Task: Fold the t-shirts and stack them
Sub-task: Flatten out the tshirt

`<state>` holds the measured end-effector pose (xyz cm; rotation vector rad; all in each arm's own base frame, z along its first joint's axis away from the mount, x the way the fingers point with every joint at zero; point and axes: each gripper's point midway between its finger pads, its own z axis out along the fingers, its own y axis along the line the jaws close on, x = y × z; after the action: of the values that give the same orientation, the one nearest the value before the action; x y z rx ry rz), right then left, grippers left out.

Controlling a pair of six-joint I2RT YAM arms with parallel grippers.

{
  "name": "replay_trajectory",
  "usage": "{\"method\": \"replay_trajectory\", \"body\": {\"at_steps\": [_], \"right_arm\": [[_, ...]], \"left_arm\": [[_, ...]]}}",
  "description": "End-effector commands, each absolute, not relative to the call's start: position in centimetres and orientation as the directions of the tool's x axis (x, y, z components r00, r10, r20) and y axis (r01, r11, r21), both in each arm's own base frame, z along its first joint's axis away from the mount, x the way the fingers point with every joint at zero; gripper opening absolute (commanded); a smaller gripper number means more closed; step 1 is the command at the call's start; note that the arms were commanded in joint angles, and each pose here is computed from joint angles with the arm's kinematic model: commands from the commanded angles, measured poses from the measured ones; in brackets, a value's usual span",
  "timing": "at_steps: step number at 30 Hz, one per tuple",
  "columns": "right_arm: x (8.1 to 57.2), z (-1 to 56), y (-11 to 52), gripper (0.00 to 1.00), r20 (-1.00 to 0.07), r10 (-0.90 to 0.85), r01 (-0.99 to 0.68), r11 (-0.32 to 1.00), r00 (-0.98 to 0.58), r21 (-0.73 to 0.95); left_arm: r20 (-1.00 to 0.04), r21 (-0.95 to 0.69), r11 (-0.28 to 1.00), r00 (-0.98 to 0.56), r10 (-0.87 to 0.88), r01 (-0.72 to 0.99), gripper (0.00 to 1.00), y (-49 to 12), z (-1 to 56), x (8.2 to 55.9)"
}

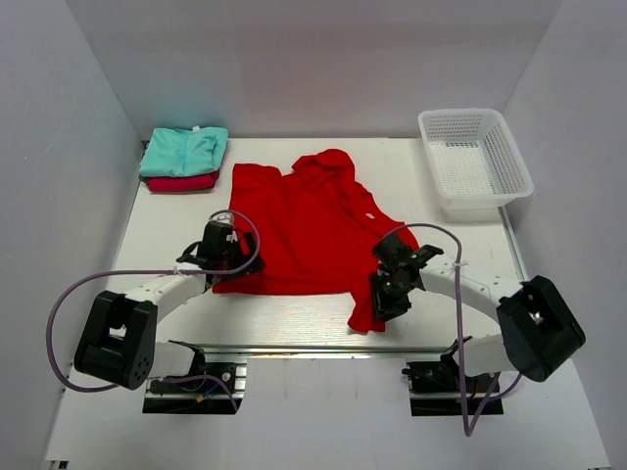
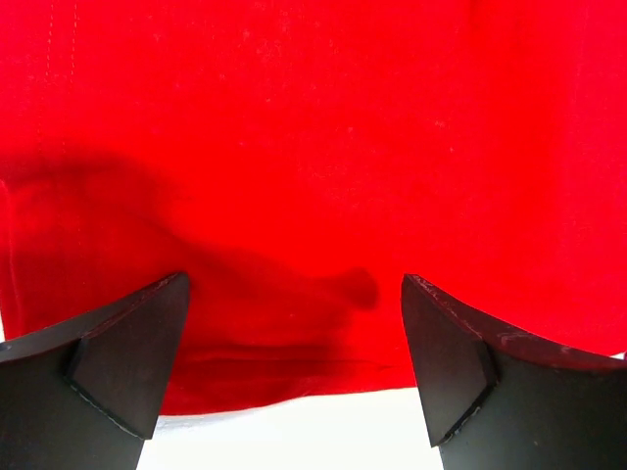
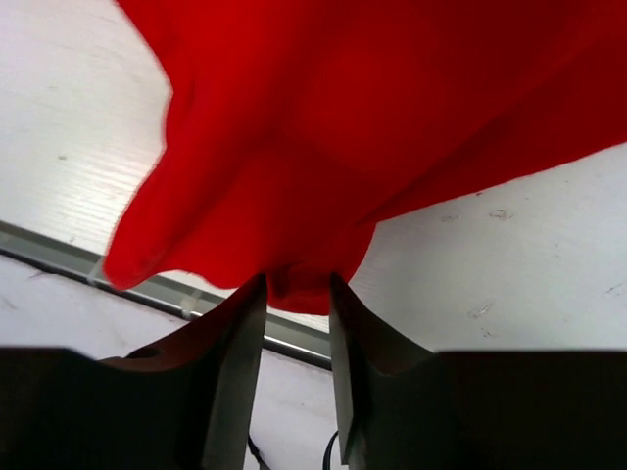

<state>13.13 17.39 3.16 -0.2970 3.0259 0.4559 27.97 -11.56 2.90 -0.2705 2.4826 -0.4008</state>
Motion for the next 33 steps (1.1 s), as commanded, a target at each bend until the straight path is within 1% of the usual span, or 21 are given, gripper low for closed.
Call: {"method": "replay_trajectory", "body": {"at_steps": [1, 4, 6, 7, 8, 9, 11, 12, 14, 15, 16, 19, 20, 21, 24, 25, 26, 27, 31, 32, 33], "right_arm": [[13.1, 2.4, 17.5, 0.37, -0.081, -0.175, -0.191, 0.94, -0.981, 0.284], [13.2, 2.3, 17.0, 0.3, -0.081, -0.164, -0.179, 0.952, -0.983, 0.25], [13.1, 2.2, 16.7, 0.3, -0.074, -0.158, -0.171, 0.956, -0.985, 0.239], [13.2, 2.1, 16.4, 0.04, -0.08, -0.153, -0.167, 0.96, -0.985, 0.224], [13.3, 2.2, 16.4, 0.0, -0.082, -0.145, -0.16, 0.962, -0.986, 0.221], [13.0, 2.3, 16.0, 0.0, -0.07, -0.147, -0.158, 0.965, -0.987, 0.207], [13.5, 3.3, 15.8, 0.0, -0.1, -0.14, -0.157, 0.968, -0.985, 0.194], [13.0, 3.9, 15.2, 0.0, -0.077, -0.146, -0.158, 0.973, -0.986, 0.168], [13.7, 5.8, 14.9, 0.0, -0.132, -0.132, -0.152, 0.976, -0.983, 0.159], [12.9, 6.8, 14.3, 0.0, -0.101, -0.117, -0.131, 0.981, -0.988, 0.141], [13.1, 7.8, 14.3, 0.0, -0.126, -0.106, -0.125, 0.98, -0.986, 0.154], [11.5, 9.1, 13.9, 0.0, -0.08, -0.081, -0.094, 0.98, -0.993, 0.174], [10.9, 9.5, 14.3, 0.0, -0.063, -0.07, -0.082, 0.974, -0.996, 0.21], [10.1, 9.5, 13.7, 0.0, -0.031, -0.053, -0.058, 0.979, -0.998, 0.196], [9.1, 10.1, 11.8, 0.0, -0.021, -0.001, -0.004, 0.992, -1.0, 0.123], [9.5, 10.2, 10.8, 0.0, -0.046, 0.049, 0.045, 0.996, -0.998, 0.076], [9.1, 10.4, 10.2, 0.0, -0.044, 0.063, 0.061, 0.997, -0.997, 0.055], [9.3, 10.5, 9.2, 0.0, -0.068, 0.081, 0.08, 0.997, -0.994, 0.013], [8.9, 9.5, 7.7, 0.0, -0.07, 0.145, 0.149, 0.987, -0.987, -0.057], [8.2, 8.8, 7.2, 0.0, -0.046, 0.15, 0.153, 0.985, -0.988, -0.08], [8.3, 8.6, 7.2, 0.0, -0.048, 0.151, 0.155, 0.985, -0.987, -0.082]], "left_arm": [[-0.48, -0.327, 0.937, -0.832, -0.278, -0.124, 0.99, -11.1, 1.0, 26.4], [-0.474, -0.323, 0.938, -0.836, -0.277, -0.127, 0.99, -11.0, 0.7, 26.1], [-0.474, -0.323, 0.938, -0.836, -0.277, -0.127, 0.99, -11.0, 0.7, 26.1], [-0.474, -0.323, 0.938, -0.836, -0.277, -0.127, 0.99, -11.0, 0.7, 26.1], [-0.478, -0.316, 0.94, -0.833, -0.278, -0.132, 0.99, -10.9, 0.7, 26.1], [-0.478, -0.316, 0.94, -0.833, -0.278, -0.132, 0.99, -10.9, 0.7, 26.1], [-0.484, -0.287, 0.946, -0.829, -0.279, -0.151, 0.99, -10.2, 0.5, 26.1], [-0.478, -0.279, 0.945, -0.829, -0.289, -0.168, 0.99, -10.0, 0.2, 26.1], [-0.462, -0.24, 0.949, -0.836, -0.296, -0.203, 0.99, -9.3, -0.5, 25.5], [-0.466, -0.248, 0.946, -0.83, -0.306, -0.209, 0.99, -9.4, -0.2, 25.8], [-0.462, -0.239, 0.945, -0.83, -0.313, -0.224, 0.99, -9.1, -0.3, 25.7], [-0.467, -0.236, 0.939, -0.818, -0.336, -0.251, 0.99, -8.9, -0.5, 25.7], [-0.466, -0.221, 0.94, -0.819, -0.335, -0.26, 0.99, -8.6, -0.7, 25.7], [-0.466, -0.22, 0.94, -0.819, -0.335, -0.26, 0.99, -8.6, -0.7, 25.7], [-0.457, -0.184, 0.937, -0.819, -0.348, -0.296, 0.99, -7.8, -1.4, 25.7], [-0.442, -0.177, 0.935, -0.824, -0.354, -0.307, 0.99, -7.7, -1.7, 25.4], [-0.448, -0.168, 0.935, -0.821, -0.354, -0.312, 0.99, -7.6, -1.6, 25.7], [-0.438, -0.16, 0.936, -0.827, -0.352, -0.314, 0.99, -7.6, -1.8, 25.6], [-0.438, -0.16, 0.936, -0.827, -0.352, -0.314, 0.99, -7.6, -1.8, 25.9], [-0.438, -0.16, 0.936, -0.827, -0.352, -0.314, 0.99, -7.6, -1.8, 25.9], [-0.434, -0.167, 0.936, -0.829, -0.352, -0.31, 0.99, -7.8, -1.8, 25.8]]}}
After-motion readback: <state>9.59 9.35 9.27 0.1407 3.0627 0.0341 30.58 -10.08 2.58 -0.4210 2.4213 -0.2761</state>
